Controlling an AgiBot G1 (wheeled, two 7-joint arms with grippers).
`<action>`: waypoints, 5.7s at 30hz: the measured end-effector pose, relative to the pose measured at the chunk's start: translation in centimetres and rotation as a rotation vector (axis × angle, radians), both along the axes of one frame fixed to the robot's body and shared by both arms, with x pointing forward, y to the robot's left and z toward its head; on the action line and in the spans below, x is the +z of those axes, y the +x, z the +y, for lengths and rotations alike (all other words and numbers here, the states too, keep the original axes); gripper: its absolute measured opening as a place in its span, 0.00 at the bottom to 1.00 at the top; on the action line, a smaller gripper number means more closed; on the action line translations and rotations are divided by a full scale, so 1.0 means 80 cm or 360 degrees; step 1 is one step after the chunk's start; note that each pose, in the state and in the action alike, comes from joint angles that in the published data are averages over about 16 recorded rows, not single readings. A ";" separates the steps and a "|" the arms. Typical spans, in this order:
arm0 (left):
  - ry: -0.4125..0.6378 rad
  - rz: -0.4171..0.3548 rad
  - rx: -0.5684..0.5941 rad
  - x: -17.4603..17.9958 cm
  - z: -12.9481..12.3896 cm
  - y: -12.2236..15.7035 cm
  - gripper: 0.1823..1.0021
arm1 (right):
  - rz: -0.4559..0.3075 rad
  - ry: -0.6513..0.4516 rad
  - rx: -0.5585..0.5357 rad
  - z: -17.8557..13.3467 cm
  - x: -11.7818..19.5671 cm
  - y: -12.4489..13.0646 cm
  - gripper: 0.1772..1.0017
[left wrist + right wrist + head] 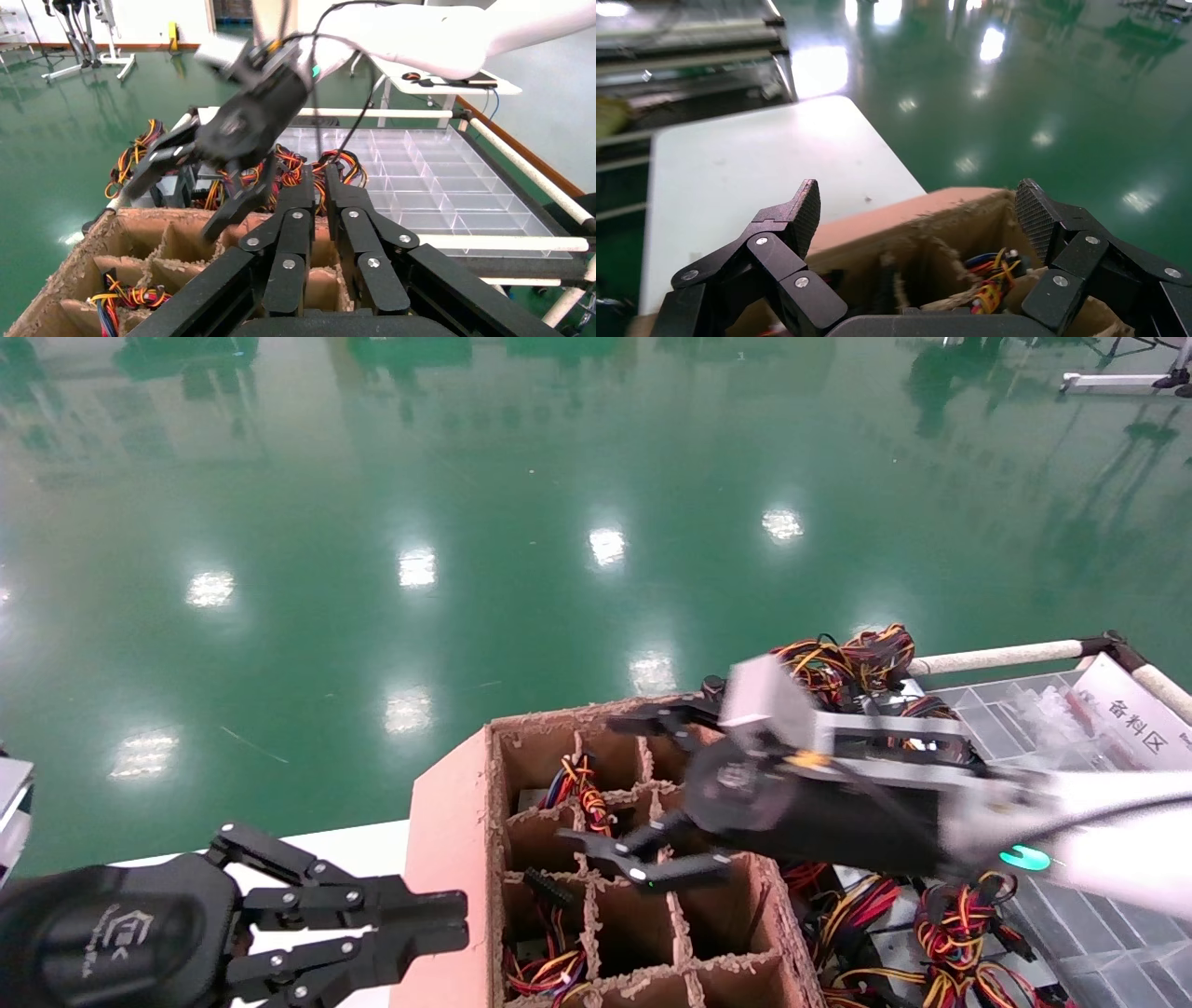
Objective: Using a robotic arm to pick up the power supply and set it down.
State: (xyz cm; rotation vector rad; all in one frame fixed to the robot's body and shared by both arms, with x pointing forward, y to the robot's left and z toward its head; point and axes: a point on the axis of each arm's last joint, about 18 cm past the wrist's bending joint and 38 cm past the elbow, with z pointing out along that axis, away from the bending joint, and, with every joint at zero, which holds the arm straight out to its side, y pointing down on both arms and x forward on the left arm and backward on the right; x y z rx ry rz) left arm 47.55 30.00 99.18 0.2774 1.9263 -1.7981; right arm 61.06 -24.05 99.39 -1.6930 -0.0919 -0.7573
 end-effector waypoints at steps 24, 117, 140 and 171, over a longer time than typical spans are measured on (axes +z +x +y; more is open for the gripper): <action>0.0000 0.0000 0.0000 0.000 0.000 0.000 0.01 | 0.0071 0.0047 -0.0287 0.061 -0.036 0.129 1.00; 0.0000 0.0000 0.0000 0.000 0.000 0.000 1.00 | -0.0362 0.0481 -0.0156 -0.164 0.204 -0.035 0.08; 0.0000 0.0000 0.0000 0.000 0.000 0.000 1.00 | -0.0516 -0.0058 -0.0759 -0.347 0.165 -0.190 0.08; 0.0000 0.0000 0.0000 0.000 0.000 0.000 1.00 | -0.0749 -0.0792 -0.0971 -0.384 0.166 -0.205 0.08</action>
